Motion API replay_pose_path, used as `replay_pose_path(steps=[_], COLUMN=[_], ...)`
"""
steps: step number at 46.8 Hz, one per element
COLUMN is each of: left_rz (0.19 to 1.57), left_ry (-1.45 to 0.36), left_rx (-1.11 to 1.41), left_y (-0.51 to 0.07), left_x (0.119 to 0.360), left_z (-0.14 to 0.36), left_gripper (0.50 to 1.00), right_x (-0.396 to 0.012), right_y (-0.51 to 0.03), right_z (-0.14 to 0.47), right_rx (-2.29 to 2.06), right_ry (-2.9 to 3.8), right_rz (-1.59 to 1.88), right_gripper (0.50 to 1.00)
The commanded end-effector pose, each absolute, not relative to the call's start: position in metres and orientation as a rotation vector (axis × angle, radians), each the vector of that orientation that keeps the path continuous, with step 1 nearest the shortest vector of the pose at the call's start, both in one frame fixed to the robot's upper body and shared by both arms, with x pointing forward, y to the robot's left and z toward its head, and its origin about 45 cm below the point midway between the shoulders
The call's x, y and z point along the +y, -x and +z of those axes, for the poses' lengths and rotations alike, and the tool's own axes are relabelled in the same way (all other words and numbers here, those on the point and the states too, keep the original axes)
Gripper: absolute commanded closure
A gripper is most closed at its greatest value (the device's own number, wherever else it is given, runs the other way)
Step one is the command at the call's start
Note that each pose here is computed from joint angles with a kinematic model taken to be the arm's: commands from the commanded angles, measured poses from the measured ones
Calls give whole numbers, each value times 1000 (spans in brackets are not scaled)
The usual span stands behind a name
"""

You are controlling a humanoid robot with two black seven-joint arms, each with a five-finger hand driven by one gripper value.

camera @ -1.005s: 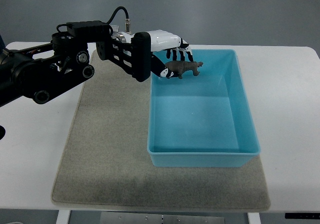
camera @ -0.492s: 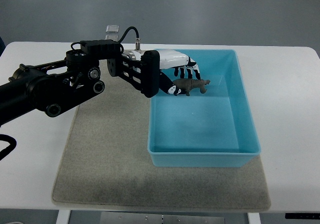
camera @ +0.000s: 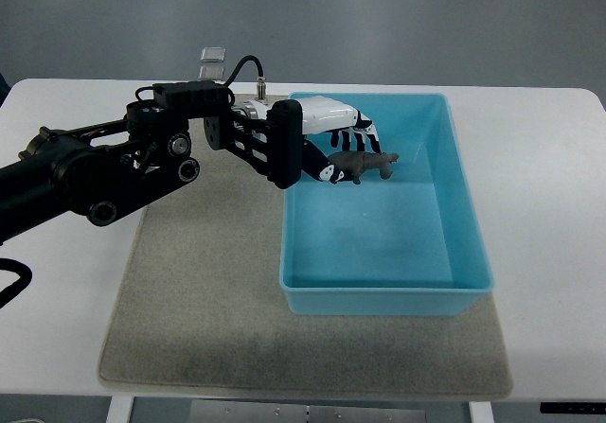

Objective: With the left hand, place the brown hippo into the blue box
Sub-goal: 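Open the left hand to drop the hippo into the box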

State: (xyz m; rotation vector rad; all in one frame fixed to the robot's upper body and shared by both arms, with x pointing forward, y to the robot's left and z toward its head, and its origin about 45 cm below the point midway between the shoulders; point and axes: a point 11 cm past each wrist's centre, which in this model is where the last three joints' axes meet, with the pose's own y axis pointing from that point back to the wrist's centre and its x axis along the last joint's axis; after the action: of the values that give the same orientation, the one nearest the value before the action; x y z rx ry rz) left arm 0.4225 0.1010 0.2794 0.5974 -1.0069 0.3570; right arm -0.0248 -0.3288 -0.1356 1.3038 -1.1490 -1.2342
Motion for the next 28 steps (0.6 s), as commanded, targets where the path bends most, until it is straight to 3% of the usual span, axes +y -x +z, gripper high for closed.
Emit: replay_pose_path(steps=[1,3,8,9,12,14,24,28], left_rz=[356,356,355,355,355,356,347,348], left_ry=[-597,-597,-594,-594,-593,-592,-583,-585], left_rx=[-1007,-1007,-1006,-1006,-1005,-1005,-994,-989], left_y=[-422,-422,-422,-422,-422,-422,-419,-419], left_x=[101,101,100,100,100,100,94,94], left_z=[279,279,280,280,280,280,275,274], left_gripper=[988,954,945,920,776,722,654,652], right_x=[-329,-329,-329,-329,-329,-329,-329,-329], right_y=[25,25,25,25,25,25,25,25], right_z=[-136,-136,-136,-136,-136,-136,-136,-136], right_rx=[-1149,-1149,-1149,-1149,-1149,-1149,-1149,-1149], right_ry=[-1303,-1304,-1304,-1304,-1304,-1304,-1304,-1304], right_rz=[-1235,-1234,-1234,-1234,-1234,-1234,-1234,-1234], right_gripper=[564,564,564,564,564,564,564,564])
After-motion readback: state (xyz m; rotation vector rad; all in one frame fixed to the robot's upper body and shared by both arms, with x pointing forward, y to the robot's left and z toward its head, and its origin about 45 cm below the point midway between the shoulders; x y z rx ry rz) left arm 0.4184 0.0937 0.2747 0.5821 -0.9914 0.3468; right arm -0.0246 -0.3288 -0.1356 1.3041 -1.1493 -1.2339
